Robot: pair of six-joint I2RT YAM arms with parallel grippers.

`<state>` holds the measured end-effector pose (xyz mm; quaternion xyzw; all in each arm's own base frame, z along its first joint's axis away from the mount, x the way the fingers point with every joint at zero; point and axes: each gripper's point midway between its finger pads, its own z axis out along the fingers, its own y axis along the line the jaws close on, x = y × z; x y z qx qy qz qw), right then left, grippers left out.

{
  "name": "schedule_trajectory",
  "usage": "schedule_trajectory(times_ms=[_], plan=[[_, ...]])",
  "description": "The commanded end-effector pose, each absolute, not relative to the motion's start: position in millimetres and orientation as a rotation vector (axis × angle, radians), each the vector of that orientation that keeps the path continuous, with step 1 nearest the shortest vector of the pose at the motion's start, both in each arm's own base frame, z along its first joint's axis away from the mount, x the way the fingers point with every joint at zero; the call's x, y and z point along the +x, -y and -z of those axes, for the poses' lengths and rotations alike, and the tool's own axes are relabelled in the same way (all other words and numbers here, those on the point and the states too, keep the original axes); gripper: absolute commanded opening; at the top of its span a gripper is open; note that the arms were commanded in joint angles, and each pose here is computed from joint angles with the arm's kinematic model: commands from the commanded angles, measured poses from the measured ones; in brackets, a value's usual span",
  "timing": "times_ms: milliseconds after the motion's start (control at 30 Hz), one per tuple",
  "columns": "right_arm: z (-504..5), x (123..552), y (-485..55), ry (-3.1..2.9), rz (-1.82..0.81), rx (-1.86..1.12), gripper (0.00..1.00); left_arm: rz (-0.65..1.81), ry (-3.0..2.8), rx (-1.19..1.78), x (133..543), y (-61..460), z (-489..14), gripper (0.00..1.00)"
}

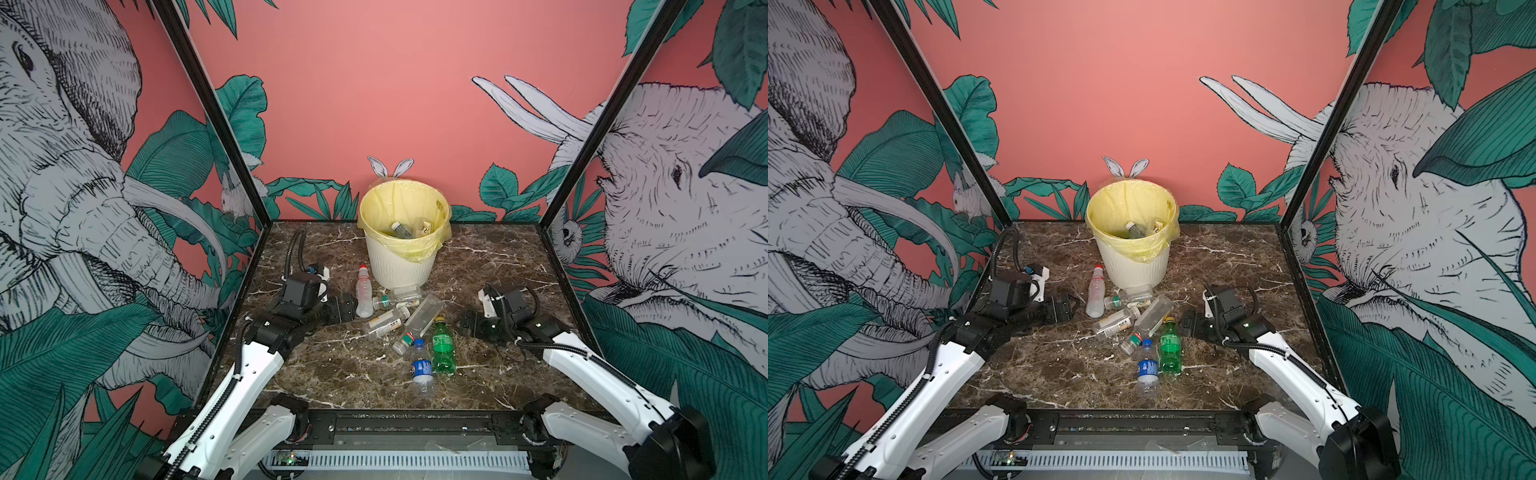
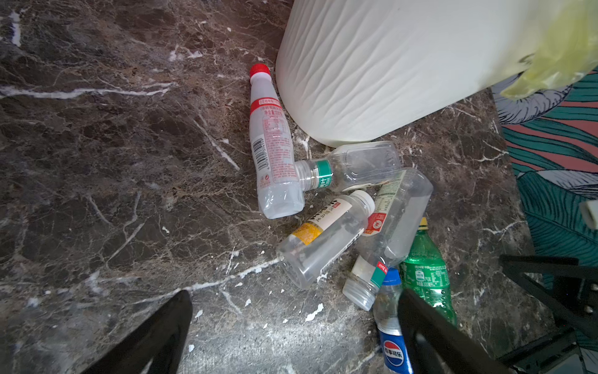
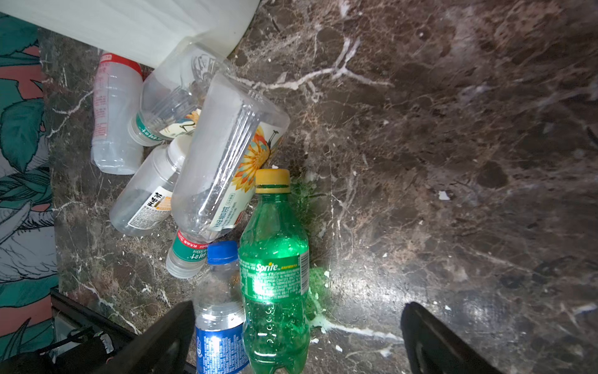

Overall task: Throw the plastic bottles in the bin
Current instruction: Pick up the plastic bottle from the center of the table.

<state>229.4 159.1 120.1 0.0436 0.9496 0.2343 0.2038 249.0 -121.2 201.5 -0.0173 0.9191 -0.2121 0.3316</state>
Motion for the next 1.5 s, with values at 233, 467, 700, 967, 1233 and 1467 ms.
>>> schedule_trajectory(times_ms=[233,467,700,967,1233,1467], plan=[[-111,236,-171,-2.635,-0.645,0.146,0.98,0.516,-2.403,-0.12,255,114,-188,0.99],[-97,231,-181,-2.671,-0.643,0.154,0.93,0.498,-2.416,-0.125,256,113,-180,0.99],[-87,225,-189,-2.687,-0.644,0.151,0.9,0.495,-2.432,-0.13,254,112,-174,0.99],[-77,220,-198,-2.708,-0.637,0.135,0.86,0.477,-2.437,-0.154,249,107,-166,0.99],[-71,219,-204,-2.723,-0.637,0.129,0.84,0.476,-2.444,-0.166,246,106,-164,0.99],[-63,219,-212,-2.75,-0.625,0.121,0.82,0.475,-2.448,-0.172,245,105,-160,0.99]])
